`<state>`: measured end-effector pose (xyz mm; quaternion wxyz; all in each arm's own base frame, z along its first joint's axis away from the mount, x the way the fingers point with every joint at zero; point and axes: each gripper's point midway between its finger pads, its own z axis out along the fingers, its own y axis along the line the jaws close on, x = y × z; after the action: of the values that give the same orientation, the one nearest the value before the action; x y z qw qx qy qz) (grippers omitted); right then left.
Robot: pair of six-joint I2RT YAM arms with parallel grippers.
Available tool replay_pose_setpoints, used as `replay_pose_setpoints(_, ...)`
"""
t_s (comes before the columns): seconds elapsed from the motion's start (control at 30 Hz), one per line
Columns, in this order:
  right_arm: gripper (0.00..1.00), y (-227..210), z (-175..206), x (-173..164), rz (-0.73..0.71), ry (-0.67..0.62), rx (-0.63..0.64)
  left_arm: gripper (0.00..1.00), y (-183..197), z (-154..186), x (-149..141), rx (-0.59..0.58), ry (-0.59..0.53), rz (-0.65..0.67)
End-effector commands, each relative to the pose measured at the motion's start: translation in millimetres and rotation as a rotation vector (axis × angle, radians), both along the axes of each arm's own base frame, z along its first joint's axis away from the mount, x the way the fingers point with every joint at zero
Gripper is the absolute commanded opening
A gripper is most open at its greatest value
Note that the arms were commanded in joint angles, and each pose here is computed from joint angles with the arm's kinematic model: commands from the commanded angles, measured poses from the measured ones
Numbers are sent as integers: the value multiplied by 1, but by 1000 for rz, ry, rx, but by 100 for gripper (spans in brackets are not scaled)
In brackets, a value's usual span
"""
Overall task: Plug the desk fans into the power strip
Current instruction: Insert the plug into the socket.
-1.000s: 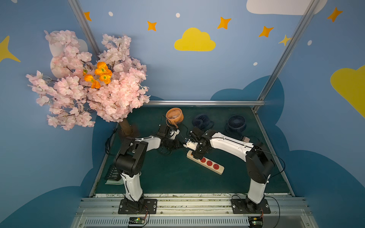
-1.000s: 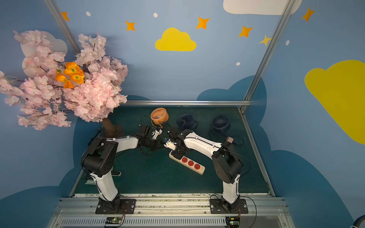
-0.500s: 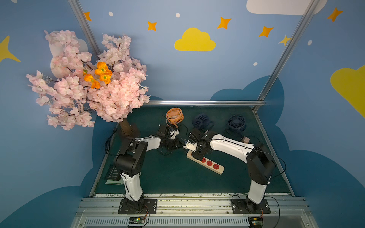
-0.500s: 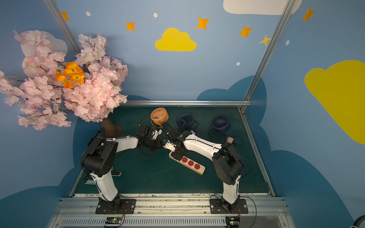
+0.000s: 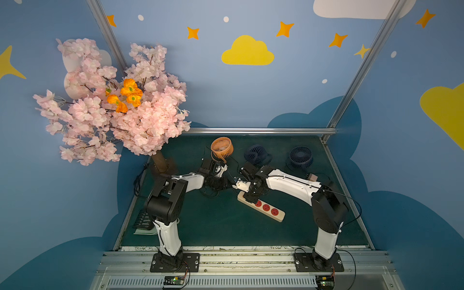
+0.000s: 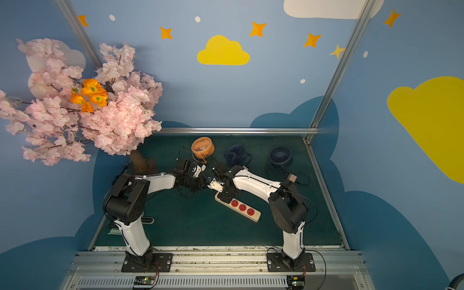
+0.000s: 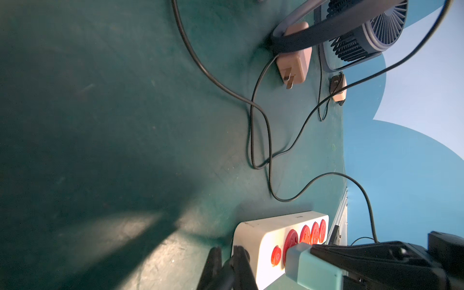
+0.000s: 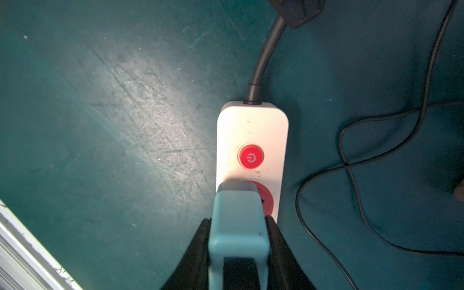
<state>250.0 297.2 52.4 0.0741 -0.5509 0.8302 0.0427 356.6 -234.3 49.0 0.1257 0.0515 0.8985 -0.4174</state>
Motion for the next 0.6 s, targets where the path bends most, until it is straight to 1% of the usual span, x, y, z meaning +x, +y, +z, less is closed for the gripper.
replay_pose_setpoints(0.0,0,-85,-105,-46,71,177,-438,2,6,11,14,-30,-53,24)
replay_pose_setpoints(0.1,0,-86,-110,-51,97,178,-474,2,9,14,16,-37,-60,34)
replay_pose_setpoints(0.17,0,-83,-107,-51,88,185,-451,2,11,16,18,-42,-64,44)
replay_pose_setpoints(0.27,0,-64,-90,-41,45,168,-353,2,16,17,21,-48,-69,63)
replay_pose_setpoints(0.4,0,-26,-63,-28,-47,140,-188,2,22,21,25,-51,-80,86)
replay_pose_setpoints(0.5,0,9,-52,-29,-112,151,-51,2,31,24,28,-42,-89,109)
replay_pose_setpoints(0.57,0,26,-50,-29,-127,115,-34,2,38,27,28,-30,-97,126)
